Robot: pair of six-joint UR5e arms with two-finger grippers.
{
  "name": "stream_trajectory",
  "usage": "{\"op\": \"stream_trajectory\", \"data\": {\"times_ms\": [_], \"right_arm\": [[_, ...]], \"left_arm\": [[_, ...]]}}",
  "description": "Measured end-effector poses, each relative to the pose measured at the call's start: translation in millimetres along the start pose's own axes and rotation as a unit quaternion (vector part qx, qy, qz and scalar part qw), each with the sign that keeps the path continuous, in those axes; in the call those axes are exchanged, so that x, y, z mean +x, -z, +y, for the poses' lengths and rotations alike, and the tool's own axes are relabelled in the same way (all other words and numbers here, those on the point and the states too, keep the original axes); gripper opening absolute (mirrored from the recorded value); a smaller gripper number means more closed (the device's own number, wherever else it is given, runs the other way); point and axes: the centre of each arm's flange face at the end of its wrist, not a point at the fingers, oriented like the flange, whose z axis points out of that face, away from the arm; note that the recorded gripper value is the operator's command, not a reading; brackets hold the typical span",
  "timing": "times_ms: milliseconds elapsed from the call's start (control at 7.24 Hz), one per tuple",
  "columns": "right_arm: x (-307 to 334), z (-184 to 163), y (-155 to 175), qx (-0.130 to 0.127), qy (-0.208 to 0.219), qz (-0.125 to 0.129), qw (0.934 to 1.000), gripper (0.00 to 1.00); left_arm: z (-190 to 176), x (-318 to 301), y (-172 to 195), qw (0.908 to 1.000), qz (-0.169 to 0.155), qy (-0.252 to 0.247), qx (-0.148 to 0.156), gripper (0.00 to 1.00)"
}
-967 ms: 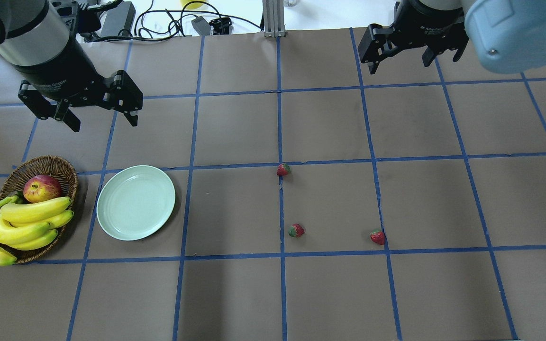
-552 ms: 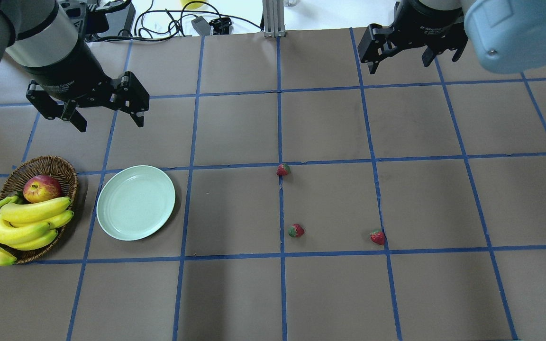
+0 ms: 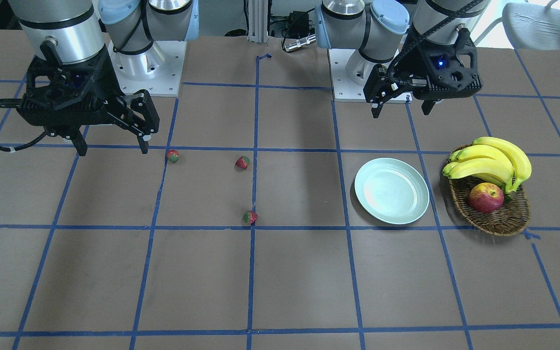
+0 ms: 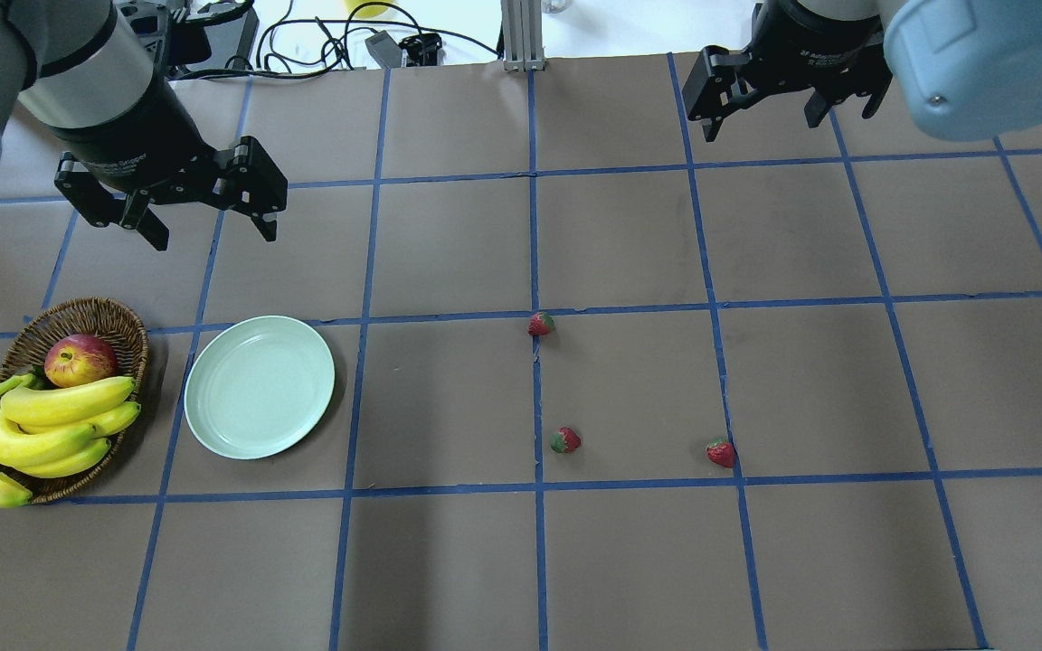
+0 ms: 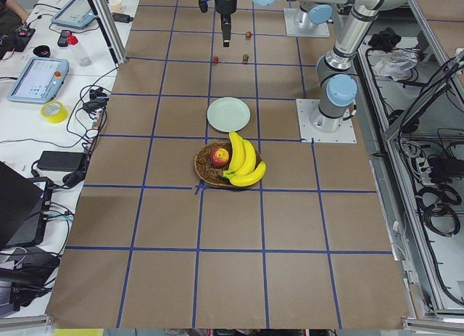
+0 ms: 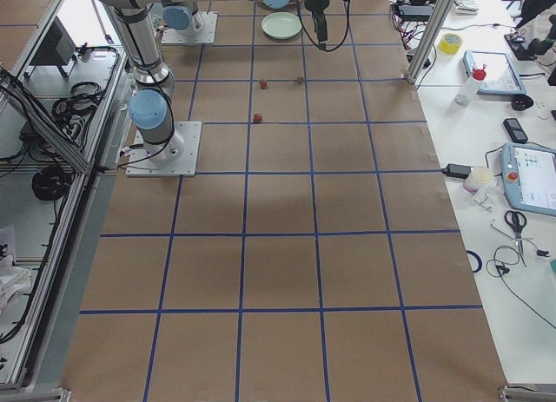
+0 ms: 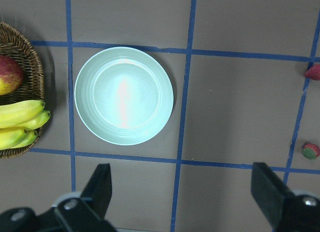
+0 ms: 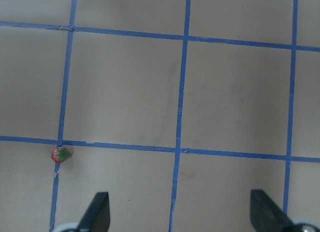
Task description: Collect all strawberries into plate
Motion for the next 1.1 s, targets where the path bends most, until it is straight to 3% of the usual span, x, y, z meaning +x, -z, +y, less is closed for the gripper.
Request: {"op": "stream_trajectory", "data": {"times_ms": [828,1105], "right_arm": [[-8,-10,-18,-0.015,0.007,0.004,0.9999,1.0],[-9,-11,-35,-0.037,-0.003,0.005,0.9993,1.0]], "left_arm": [[0,-2,2,1.0,-0.003,0.001,0.007,1.0],[-1,-2,3,0.9999,-0.004,0.001,0.012,1.0]]}}
